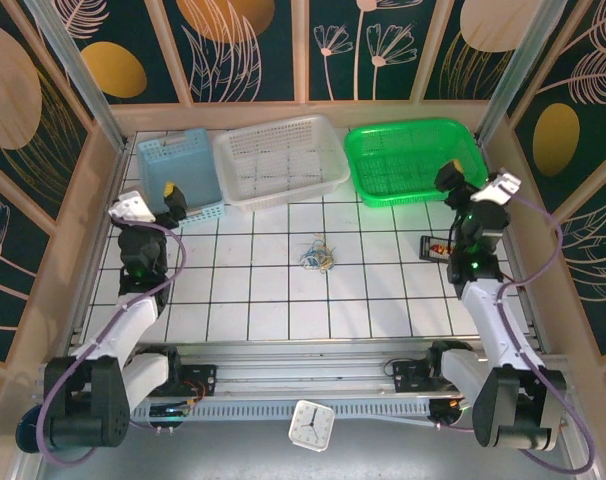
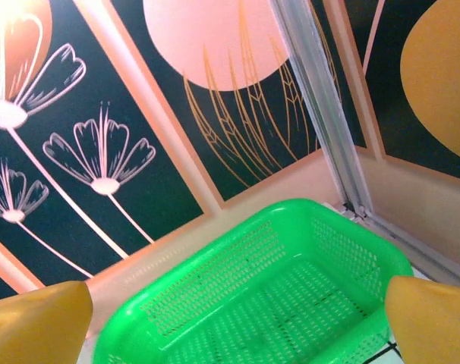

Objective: Untangle the cables

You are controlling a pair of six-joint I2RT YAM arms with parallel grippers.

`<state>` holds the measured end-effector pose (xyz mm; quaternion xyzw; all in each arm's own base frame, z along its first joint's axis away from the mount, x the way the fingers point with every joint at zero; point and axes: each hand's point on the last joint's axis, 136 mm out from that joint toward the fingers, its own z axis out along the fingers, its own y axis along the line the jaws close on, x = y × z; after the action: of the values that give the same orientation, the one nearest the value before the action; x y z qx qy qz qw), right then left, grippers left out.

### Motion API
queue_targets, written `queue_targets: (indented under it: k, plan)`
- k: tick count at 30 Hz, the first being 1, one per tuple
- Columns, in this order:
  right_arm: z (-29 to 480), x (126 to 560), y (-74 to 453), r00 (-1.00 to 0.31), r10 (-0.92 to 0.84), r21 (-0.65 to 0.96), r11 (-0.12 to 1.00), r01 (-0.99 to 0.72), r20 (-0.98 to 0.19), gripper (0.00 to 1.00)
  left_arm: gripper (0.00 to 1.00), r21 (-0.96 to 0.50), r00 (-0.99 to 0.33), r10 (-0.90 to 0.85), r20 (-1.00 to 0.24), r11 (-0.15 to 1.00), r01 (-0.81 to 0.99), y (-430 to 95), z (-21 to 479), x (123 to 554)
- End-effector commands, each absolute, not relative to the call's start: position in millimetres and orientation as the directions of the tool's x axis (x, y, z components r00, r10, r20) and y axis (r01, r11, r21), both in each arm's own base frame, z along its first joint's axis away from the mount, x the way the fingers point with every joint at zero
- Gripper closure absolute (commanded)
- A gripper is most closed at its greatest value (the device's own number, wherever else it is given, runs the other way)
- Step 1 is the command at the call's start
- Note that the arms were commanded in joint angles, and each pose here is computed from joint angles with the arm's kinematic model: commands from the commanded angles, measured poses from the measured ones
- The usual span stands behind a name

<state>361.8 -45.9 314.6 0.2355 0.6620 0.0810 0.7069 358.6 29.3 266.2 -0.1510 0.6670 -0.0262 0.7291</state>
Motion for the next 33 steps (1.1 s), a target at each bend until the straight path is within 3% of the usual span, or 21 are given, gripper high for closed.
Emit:
queue_targets:
  k: [1,5,12,21,28,33]
  plan:
    - [290,356,-47,-0.052,0.523,0.488,0.822,0.295,-0.851,0.01,0.01,-0.379,0.032,-0.377,-0.925,0.922,-0.081,13,273,361]
    - [296,355,-8,-0.192,0.495,0.48,0.869,0.125,-0.847,0.01,0.01,-0.488,-0.006,-0.488,-0.873,0.872,0.027,-7,294,362]
    - [272,339,70,-0.416,0.455,0.541,0.834,-0.111,-0.787,0.13,0.01,-0.603,-0.158,-0.583,-0.797,0.776,0.185,-48,307,361]
    - [178,327,177,-0.672,0.263,0.512,0.835,-0.201,-0.693,0.26,0.01,-0.706,-0.446,-0.579,-0.683,0.68,0.199,-130,234,338]
    - [129,343,226,-0.777,0.064,0.397,0.884,-0.248,-0.627,0.37,0.01,-0.66,-0.594,-0.485,-0.642,0.744,0.105,-153,168,329]
    - [116,359,254,-0.803,-0.062,0.336,0.887,-0.317,-0.593,0.46,0.01,-0.626,-0.641,-0.435,-0.632,0.775,0.091,-160,152,333]
